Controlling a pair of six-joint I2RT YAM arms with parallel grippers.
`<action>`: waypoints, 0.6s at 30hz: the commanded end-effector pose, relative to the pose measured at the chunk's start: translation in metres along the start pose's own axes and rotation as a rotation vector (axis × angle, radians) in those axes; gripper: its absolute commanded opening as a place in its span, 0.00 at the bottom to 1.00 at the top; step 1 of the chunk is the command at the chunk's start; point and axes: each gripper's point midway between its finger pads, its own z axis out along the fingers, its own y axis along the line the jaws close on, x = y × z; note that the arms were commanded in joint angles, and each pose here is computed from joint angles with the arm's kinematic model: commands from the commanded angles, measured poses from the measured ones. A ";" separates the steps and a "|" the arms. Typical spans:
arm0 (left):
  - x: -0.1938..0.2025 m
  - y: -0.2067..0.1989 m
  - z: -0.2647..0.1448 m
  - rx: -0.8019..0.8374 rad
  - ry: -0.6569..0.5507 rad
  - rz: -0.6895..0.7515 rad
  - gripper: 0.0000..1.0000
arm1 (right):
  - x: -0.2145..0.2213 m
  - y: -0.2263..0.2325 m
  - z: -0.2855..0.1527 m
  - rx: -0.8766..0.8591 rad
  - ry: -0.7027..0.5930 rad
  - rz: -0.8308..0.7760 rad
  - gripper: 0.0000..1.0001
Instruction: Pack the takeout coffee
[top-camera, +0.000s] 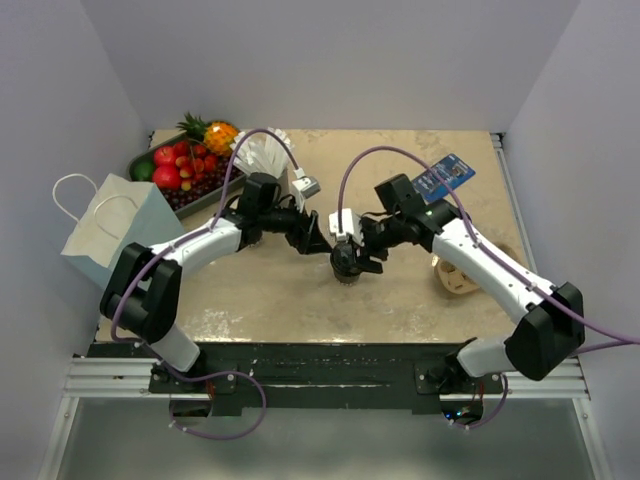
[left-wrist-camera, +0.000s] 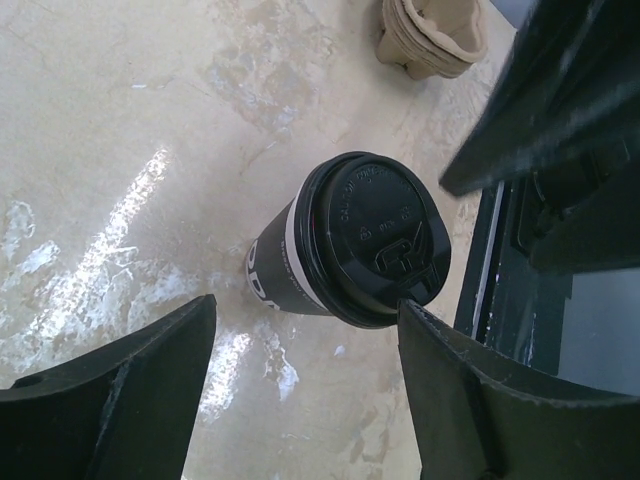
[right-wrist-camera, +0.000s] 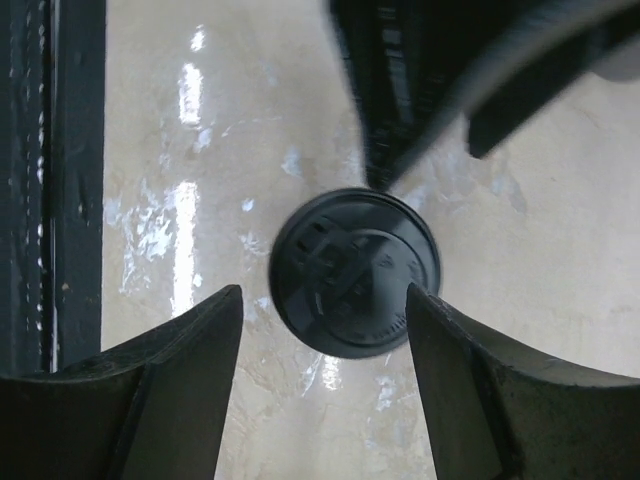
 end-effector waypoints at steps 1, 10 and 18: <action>-0.022 -0.008 0.006 0.067 -0.041 0.027 0.77 | -0.021 -0.039 -0.024 0.098 -0.183 0.312 0.69; -0.021 -0.004 0.015 0.100 -0.024 -0.004 0.77 | 0.004 -0.062 -0.013 0.040 -0.233 0.648 0.75; -0.018 0.002 0.023 0.108 -0.010 -0.025 0.77 | 0.016 -0.068 0.005 0.017 -0.230 0.775 0.73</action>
